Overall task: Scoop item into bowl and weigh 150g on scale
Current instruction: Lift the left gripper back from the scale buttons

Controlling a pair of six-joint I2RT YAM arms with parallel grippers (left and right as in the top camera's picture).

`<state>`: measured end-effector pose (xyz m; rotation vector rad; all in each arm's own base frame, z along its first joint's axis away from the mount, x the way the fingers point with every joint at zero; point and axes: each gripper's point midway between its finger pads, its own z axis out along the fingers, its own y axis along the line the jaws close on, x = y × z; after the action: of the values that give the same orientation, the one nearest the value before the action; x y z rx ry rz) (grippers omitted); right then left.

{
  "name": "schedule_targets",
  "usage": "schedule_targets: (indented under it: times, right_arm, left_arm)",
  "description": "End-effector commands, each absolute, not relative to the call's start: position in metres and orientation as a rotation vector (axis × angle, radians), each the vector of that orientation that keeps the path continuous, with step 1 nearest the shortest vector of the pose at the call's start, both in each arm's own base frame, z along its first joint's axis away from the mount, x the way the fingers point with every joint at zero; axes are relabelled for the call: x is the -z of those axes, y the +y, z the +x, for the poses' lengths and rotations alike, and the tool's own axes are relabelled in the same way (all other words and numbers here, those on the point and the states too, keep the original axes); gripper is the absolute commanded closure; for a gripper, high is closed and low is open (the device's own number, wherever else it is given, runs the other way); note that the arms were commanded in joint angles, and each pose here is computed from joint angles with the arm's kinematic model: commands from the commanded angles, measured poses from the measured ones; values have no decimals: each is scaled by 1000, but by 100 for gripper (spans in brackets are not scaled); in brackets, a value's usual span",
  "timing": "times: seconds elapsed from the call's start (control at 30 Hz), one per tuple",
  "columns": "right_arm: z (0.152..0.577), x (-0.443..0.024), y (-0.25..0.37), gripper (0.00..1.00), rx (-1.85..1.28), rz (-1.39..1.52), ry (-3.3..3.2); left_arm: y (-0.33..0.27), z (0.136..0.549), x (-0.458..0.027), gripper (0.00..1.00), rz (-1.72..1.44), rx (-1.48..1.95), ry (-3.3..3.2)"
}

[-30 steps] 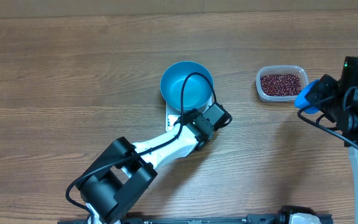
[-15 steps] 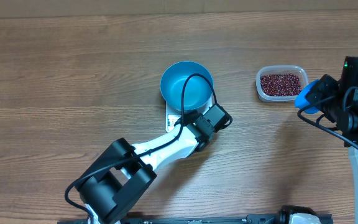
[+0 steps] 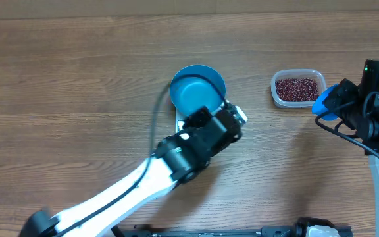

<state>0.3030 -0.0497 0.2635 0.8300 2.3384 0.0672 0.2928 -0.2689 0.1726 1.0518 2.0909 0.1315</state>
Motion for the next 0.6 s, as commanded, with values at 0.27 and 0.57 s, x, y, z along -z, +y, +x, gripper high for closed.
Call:
schedule_targets:
  times: [0.27,0.57]
  right_arm:
    - [304,-278,-54,96,-53,820,2294]
    - [303,-278,-54,96,-53,821,2295]
  left_arm:
    - [-195,273,-275,0,601,126,2072]
    - [-168,262,-258,0,531,271,2231]
